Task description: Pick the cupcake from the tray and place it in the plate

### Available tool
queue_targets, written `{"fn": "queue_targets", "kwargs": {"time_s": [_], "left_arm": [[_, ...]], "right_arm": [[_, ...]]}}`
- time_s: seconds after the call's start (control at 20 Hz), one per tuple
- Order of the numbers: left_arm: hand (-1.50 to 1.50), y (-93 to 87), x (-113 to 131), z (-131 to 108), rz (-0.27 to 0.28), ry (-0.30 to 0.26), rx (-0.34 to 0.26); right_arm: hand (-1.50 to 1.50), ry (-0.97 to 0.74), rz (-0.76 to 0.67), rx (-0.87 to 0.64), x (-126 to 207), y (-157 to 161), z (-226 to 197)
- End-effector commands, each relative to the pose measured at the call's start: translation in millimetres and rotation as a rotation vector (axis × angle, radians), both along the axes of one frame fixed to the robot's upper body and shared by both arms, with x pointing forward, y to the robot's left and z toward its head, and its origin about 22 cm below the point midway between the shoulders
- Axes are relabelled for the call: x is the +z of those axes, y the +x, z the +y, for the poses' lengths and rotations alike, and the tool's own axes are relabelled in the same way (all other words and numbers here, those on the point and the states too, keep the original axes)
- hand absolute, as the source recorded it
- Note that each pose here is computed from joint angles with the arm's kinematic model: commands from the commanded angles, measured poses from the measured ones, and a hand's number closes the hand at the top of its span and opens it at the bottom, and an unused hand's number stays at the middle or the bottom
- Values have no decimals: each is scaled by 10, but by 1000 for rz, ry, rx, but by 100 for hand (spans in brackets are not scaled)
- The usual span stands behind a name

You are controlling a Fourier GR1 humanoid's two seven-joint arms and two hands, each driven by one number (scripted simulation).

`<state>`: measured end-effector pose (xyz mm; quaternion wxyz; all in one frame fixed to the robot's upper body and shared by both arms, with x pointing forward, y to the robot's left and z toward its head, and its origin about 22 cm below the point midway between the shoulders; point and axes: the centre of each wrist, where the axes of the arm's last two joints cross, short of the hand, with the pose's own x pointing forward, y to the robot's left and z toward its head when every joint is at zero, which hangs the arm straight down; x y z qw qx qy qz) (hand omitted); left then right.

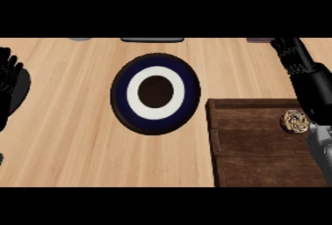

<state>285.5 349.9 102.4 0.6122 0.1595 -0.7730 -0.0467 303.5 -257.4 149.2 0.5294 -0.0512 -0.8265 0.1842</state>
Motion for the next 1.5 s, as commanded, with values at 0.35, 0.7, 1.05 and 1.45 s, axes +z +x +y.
{"fn": "queue_targets", "kwargs": {"time_s": [0.35, 0.7, 1.05, 1.45], "left_arm": [[0, 65, -23, -320, 61, -22, -161], [0, 108, 124, -531, 63, -48, -219], [0, 150, 245, -700, 86, -35, -215], [0, 81, 40, -671, 68, -38, -209]], "right_arm": [[150, -676, -74, 444, 208, -188, 241], [-150, -112, 139, 459, -1525, -664, -234], [-150, -46, -51, 452, -947, -420, -986], [-150, -601, 21, 320, 88, -249, -1319]]}}
